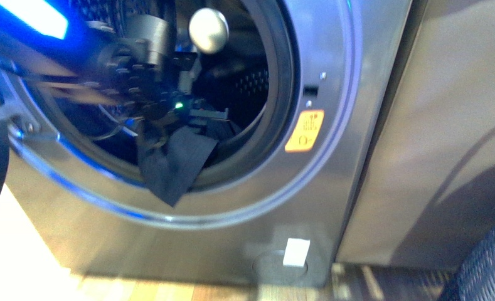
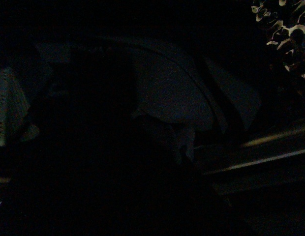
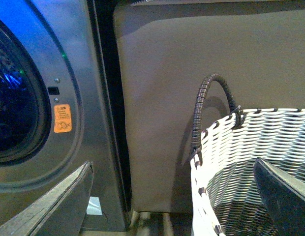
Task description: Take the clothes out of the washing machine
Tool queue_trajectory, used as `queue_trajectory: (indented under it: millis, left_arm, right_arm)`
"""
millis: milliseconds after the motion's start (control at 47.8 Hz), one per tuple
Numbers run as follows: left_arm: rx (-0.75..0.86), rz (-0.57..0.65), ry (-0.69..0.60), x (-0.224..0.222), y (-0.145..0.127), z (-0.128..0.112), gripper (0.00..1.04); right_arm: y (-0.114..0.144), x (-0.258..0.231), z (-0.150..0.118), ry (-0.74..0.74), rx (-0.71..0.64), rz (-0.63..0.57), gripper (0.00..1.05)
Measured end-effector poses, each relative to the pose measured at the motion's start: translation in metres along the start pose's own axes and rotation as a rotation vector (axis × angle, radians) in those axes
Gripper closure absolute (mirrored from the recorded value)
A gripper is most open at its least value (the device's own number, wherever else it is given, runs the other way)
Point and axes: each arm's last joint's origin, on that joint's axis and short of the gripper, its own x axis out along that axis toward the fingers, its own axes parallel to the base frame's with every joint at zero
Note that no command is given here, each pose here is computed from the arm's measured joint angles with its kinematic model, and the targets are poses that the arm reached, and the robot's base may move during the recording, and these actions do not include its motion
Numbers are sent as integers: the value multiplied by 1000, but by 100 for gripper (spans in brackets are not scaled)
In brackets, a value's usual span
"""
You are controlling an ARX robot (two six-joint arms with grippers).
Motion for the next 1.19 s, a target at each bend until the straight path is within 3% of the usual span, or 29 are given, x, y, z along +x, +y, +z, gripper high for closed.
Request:
queue_trajectory:
  millis: [251,377,691,1193]
  left_arm:
    - [38,-99,-78,-71,-3,-9,100]
    - [43,-162,-152,-118,0,-2,100]
    - [76,-287,-379,-211,1,52,100]
    - [139,-484,-707,-315,-37,149,100]
  right_arm:
    - [0,0,0,0,0,0,8]
    - [0,0,0,0,0,0,8]
    - [0,0,0,0,0,0,8]
    - [0,0,0,0,0,0,8]
